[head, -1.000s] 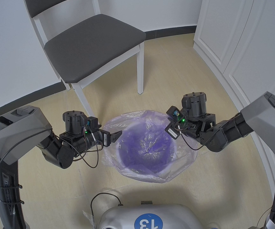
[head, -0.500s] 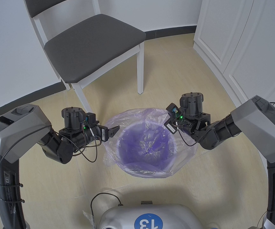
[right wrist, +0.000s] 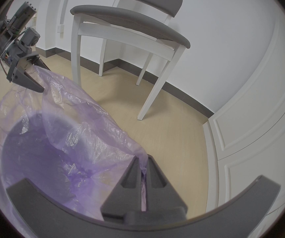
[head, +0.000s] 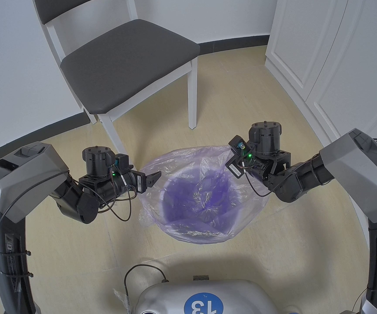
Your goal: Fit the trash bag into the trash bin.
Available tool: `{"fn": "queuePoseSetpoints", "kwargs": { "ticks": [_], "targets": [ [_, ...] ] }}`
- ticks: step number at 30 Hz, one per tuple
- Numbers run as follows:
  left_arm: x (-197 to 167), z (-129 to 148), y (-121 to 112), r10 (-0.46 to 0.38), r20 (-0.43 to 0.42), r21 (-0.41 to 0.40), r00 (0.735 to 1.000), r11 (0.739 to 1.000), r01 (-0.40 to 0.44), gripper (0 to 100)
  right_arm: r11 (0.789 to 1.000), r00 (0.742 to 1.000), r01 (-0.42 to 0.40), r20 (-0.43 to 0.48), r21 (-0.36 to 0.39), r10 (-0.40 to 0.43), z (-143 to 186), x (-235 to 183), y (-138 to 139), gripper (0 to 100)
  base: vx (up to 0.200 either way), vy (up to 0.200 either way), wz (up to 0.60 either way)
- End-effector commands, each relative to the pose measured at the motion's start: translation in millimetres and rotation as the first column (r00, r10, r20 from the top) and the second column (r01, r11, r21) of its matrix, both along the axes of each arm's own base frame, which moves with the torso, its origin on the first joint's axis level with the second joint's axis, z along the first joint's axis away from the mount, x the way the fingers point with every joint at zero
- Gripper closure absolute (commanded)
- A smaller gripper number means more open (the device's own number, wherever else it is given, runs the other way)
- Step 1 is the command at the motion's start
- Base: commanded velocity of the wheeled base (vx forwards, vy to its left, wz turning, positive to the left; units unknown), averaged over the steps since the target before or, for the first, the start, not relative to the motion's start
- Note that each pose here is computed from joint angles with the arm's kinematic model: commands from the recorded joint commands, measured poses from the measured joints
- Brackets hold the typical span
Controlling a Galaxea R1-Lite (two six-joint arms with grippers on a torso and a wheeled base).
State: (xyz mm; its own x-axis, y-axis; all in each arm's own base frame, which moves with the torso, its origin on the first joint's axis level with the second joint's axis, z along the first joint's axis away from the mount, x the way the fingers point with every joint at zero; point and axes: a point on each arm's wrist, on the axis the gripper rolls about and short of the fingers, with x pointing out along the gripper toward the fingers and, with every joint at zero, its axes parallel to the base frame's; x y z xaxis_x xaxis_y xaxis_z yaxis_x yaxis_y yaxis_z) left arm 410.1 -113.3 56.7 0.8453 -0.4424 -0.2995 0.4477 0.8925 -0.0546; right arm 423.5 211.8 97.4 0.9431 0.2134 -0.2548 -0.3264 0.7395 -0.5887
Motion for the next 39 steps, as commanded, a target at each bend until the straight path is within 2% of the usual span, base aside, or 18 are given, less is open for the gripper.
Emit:
{"fn": "queuePoseSetpoints", "kwargs": {
  "ticks": [1,10,22,23,29,32,39],
  "targets": [
    [1,0,1,0.002,0.002,0.001,1.0,1.0,-0.002,0,1.0,1.0,0.009,-0.017,-0.009,-0.009,-15,9,0,100,0.0,0.0,0.0],
    [2,-9,1,0.003,-0.017,0.006,1.0,1.0,-0.003,0,1.0,0.999,0.015,-0.045,-0.022,-0.016,-39,16,0,100,0.0,0.0,0.0],
    [8,-12,8,0.022,-0.016,0.004,1.0,1.0,-0.022,0,1.0,1.0,0.014,-0.027,-0.011,-0.014,-38,18,3,100,0.0,0.0,0.0],
    [8,-12,8,0.022,-0.015,0.004,1.0,1.0,-0.022,0,1.0,1.0,0.012,-0.025,-0.01,-0.013,-36,18,3,0,0.0,0.0,0.0],
    [-1,-13,10,0.022,-0.027,0.007,0.999,1.0,-0.022,0,1.0,1.0,0.006,-0.021,-0.001,-0.006,-15,2,-1,0,0.0,0.0,0.0],
    [-6,-16,13,0.025,-0.034,0.009,0.999,1.0,-0.025,0,1.0,1.0,0.016,-0.025,-0.003,-0.016,-7,-6,-10,0,0.0,0.0,0.0],
    [-13,-3,22,0.047,-0.013,0.004,0.999,0.999,-0.047,0,0.999,0.998,0.046,-0.032,-0.006,-0.047,13,-24,-35,0,0.0,0.0,0.0]
  ]
}}
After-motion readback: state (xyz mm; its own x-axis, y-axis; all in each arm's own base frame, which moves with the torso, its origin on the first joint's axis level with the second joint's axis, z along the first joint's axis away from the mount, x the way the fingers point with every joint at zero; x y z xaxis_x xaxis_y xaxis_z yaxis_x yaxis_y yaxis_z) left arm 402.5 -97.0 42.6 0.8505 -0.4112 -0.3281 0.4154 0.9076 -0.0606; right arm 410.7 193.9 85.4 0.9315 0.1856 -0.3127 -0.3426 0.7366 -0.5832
